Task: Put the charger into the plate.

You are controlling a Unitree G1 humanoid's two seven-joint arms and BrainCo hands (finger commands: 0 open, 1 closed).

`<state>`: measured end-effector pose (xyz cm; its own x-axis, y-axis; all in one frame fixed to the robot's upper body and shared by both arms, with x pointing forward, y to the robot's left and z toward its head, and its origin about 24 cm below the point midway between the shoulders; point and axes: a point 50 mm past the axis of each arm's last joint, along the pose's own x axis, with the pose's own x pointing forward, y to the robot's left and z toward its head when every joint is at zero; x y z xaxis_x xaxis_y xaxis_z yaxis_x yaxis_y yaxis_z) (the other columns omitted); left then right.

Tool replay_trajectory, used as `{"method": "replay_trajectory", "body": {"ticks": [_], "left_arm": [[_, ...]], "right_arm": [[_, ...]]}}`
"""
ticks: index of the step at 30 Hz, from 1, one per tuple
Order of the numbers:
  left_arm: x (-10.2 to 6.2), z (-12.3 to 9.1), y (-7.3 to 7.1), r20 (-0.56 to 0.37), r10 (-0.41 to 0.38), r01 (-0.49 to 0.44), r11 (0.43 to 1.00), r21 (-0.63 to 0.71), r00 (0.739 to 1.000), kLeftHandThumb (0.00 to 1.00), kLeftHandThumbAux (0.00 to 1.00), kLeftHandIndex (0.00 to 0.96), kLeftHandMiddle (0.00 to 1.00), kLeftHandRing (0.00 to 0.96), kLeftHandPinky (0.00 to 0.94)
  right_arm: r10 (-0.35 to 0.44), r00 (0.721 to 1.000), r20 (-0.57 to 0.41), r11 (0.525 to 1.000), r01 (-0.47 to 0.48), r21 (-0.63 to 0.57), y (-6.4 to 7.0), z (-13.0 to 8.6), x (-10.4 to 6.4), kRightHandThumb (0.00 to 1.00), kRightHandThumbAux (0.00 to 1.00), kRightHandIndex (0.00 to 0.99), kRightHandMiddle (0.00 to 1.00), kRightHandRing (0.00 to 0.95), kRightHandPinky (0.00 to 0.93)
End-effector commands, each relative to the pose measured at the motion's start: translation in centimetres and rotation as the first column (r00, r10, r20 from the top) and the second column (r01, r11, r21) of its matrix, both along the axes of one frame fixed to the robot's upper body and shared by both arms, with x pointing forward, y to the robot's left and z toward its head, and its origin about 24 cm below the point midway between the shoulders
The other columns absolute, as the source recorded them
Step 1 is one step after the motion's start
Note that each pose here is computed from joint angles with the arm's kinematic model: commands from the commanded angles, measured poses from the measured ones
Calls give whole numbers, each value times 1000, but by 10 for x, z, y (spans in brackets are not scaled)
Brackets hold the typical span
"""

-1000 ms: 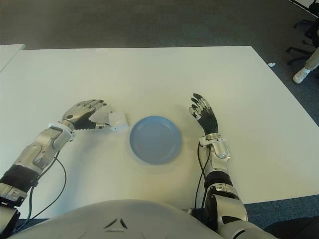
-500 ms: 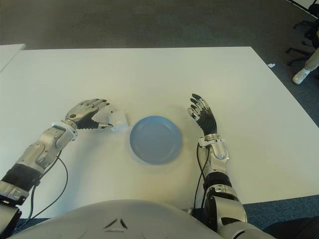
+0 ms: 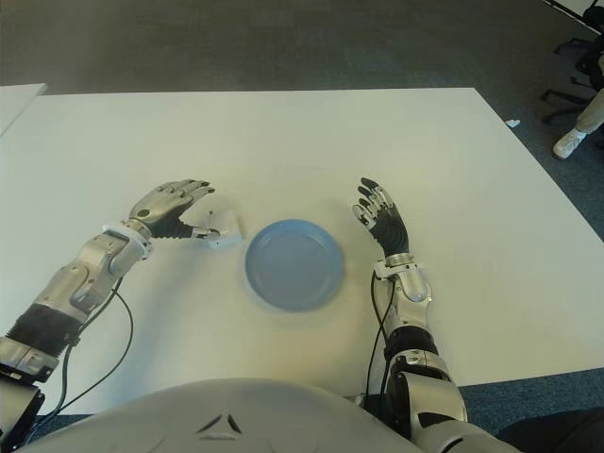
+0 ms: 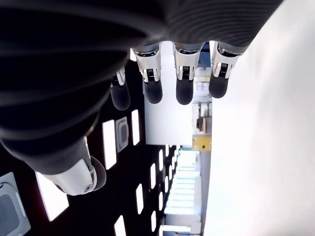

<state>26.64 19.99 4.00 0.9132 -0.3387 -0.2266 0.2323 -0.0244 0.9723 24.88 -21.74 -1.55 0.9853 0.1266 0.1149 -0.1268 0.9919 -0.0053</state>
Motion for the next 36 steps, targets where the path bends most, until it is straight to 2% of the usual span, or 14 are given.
{"method": "replay_trajectory", "body": {"ticks": [1,22,36], "left_arm": [[0,-5,-6,-24,-16,16,1000,3,1000,400,223,2,6,0,66],[2,-2,-13,-22,-35,35,999,-1,999,411,228,0,10,2,73],[5,-8,-18,-60,-29,28,1000,-7,998,435,221,1,0,0,64]], "right_arm": [[-21,981,-192,992,44,118,25,-48,-44,248,666,121,101,80,65],[-20,982,-190,992,43,117,30,-48,-46,248,666,121,101,80,65],[-20,982,-188,992,43,117,30,-48,-47,248,666,121,101,80,65]]}}
